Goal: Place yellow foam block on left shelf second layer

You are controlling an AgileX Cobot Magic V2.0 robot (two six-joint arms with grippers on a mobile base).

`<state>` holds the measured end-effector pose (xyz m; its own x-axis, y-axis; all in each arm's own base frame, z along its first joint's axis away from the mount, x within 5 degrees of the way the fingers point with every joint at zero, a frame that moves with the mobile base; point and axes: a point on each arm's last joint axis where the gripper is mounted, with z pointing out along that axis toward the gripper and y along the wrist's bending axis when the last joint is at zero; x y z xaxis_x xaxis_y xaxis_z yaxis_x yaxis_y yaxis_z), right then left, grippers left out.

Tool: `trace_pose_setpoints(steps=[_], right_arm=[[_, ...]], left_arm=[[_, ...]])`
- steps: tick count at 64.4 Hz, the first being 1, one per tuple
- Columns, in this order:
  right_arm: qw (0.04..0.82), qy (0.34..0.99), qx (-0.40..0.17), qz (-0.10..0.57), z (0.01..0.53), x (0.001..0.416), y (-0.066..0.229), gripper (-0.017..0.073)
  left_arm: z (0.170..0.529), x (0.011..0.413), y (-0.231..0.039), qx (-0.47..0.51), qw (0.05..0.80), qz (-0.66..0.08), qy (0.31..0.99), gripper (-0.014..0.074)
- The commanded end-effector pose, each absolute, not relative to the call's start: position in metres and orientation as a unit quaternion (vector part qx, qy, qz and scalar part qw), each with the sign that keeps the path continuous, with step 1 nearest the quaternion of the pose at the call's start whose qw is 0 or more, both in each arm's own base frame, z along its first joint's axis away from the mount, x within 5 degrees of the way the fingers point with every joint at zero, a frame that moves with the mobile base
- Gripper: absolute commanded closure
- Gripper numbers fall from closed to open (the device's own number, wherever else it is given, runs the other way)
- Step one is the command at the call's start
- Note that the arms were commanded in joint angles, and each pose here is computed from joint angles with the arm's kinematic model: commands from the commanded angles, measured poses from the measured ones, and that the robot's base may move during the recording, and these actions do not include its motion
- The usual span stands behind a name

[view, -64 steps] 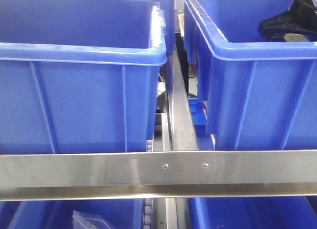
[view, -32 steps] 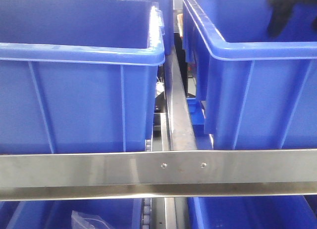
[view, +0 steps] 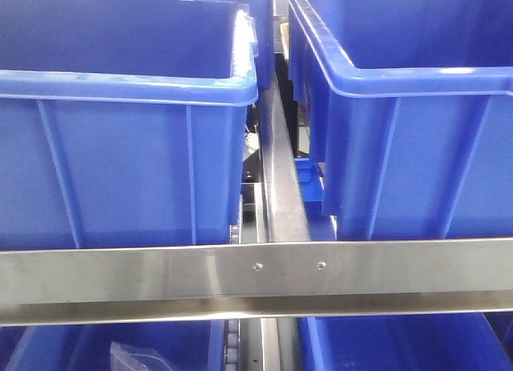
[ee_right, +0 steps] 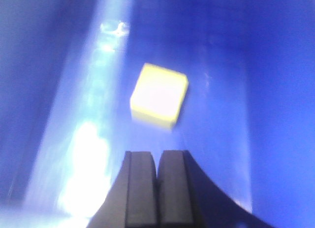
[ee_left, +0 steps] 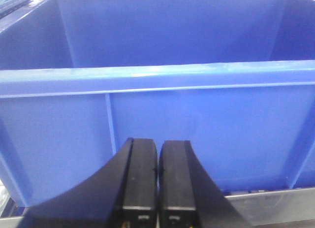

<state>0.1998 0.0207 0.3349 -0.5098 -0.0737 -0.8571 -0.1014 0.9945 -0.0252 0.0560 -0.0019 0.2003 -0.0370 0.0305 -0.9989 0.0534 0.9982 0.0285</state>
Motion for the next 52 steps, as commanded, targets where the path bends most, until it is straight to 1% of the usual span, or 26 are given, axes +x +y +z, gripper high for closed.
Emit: trace_pose_setpoints(steps=[1, 10, 26, 38, 52], right_arm=[[0.573, 0.818, -0.045, 0.019, 0.354, 0.170, 0.016, 0.0504], [0.597, 0.800, -0.032, 0.038, 0.343, 0.130, 0.014, 0.0504], [0.635, 0.770, -0.031, 0.041, 0.309, 0.077, 0.008, 0.0504], [0.650, 0.758, -0.030, 0.042, 0.282, 0.058, 0.006, 0.0504], [0.640, 0.766, -0.031, 0.041, 0.268, 0.057, 0.006, 0.0504]], left_arm=[[0.200, 0.056, -0.004, 0.032, 0.720, -0.018, 0.693, 0.0457], [0.200, 0.056, -0.004, 0.032, 0.720, -0.018, 0.693, 0.0457], [0.200, 0.056, -0.004, 0.032, 0.720, -0.018, 0.693, 0.0457], [0.200, 0.056, -0.004, 0.032, 0.720, -0.018, 0.693, 0.0457], [0.200, 0.056, -0.004, 0.032, 0.720, -0.018, 0.693, 0.0457]])
